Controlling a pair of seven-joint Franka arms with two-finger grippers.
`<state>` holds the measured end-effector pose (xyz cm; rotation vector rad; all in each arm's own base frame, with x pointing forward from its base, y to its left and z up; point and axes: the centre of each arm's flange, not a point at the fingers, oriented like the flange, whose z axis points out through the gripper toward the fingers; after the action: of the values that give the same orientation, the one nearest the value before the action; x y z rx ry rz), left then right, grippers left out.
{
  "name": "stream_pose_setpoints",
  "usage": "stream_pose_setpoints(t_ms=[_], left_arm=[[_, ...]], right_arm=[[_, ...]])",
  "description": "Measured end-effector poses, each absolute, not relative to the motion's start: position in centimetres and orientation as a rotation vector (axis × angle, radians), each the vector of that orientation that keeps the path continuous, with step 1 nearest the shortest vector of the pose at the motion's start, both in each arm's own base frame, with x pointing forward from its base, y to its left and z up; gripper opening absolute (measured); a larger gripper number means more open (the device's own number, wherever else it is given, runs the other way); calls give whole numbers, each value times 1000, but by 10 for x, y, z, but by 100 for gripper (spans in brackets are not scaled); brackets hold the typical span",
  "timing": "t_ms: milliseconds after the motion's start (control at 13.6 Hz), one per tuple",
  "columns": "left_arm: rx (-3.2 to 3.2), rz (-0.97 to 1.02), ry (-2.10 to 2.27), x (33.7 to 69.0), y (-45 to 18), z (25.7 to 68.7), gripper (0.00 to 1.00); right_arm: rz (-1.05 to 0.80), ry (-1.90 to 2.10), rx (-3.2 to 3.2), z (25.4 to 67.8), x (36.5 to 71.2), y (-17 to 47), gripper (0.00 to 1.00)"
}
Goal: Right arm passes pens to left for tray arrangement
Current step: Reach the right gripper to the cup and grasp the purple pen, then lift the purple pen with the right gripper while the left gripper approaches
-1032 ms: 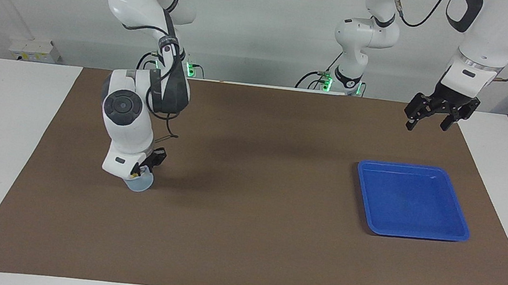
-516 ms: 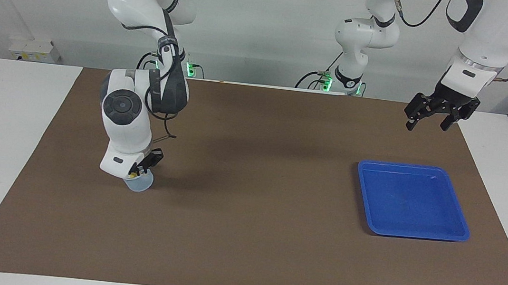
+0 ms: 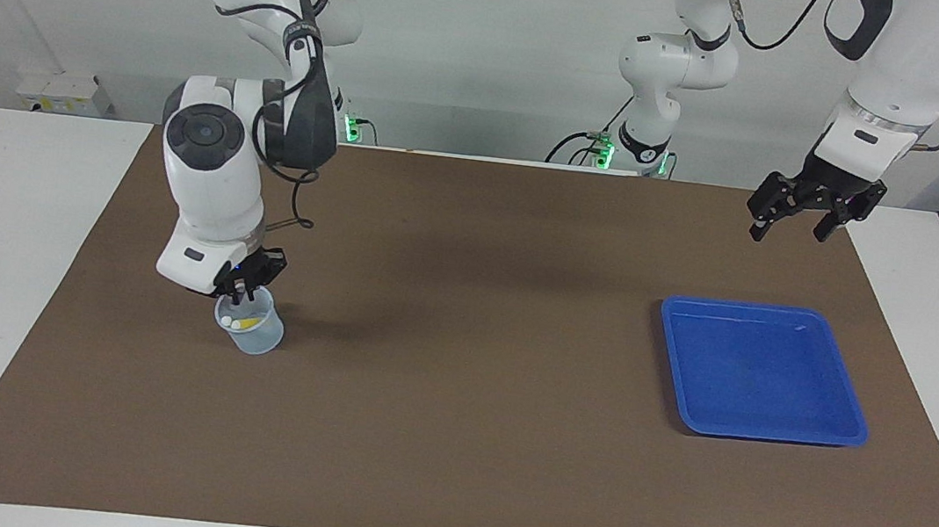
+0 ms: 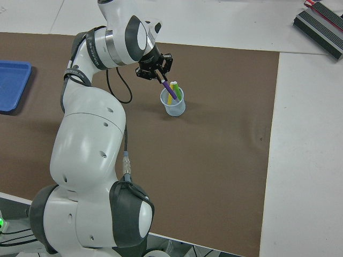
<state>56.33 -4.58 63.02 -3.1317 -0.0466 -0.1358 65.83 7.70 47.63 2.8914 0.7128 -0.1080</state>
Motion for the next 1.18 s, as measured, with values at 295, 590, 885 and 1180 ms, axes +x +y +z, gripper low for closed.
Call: stream_pose_setpoints(t_ms=[295, 590, 885, 1180], left_arm=[[-3131, -122, -47, 563, -46, 626, 100], [-3131, -120, -46, 562, -46, 626, 100], [-3131, -113, -48, 561, -46, 624, 100], [-3112, -3, -290, 551, -53, 619, 100]], right_arm=[[-37, 689, 2895, 534, 655, 78, 17], [99, 381, 3117, 569, 655, 102, 17], [212, -68, 3311, 575, 662, 130, 17], [249, -825, 3465, 580, 664, 207, 17]])
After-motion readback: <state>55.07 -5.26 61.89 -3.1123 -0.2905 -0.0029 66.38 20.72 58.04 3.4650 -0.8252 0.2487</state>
